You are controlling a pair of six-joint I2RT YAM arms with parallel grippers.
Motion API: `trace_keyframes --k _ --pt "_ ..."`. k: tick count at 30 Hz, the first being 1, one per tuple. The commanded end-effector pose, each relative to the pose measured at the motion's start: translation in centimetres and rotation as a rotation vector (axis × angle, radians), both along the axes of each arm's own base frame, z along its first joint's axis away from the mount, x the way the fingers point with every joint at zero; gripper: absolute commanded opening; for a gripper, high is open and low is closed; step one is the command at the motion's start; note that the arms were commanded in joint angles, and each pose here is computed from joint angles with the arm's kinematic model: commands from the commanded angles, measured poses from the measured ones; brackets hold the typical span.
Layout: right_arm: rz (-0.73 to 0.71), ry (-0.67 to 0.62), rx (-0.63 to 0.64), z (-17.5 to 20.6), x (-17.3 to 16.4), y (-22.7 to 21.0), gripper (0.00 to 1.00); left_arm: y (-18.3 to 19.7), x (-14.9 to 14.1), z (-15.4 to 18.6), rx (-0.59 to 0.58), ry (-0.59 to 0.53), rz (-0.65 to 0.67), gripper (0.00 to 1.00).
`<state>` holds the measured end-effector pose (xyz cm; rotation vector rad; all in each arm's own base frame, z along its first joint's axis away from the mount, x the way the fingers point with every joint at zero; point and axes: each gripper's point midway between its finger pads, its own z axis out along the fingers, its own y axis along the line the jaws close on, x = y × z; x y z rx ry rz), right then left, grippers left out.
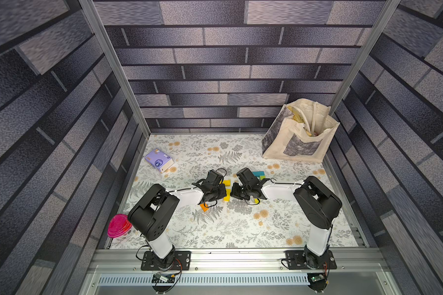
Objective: Assemble the letter p with building blocks
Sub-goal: Assemble the building block at the center of the board.
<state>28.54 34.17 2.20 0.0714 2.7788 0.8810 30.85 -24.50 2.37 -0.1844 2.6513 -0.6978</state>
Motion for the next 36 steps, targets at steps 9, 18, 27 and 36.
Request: trace_keyframes --k 9,18,27,36 --pt "0.016 0.014 -0.092 -1.6 -0.1 -0.8 0.0 0.7 -1.4 -3.1 0.014 0.128 0.013 0.0" --pt "0.012 0.001 -0.094 -1.1 1.0 -0.4 0.0 0.9 -1.5 -3.2 0.023 0.129 0.02 0.0" --pt "0.013 0.009 -0.099 -1.5 1.2 -0.4 0.0 1.9 -1.5 -3.4 0.042 0.133 0.04 0.0" --pt "0.003 0.01 -0.11 -1.7 1.6 -0.7 0.0 2.0 -1.6 -3.7 0.036 0.142 0.04 0.0"
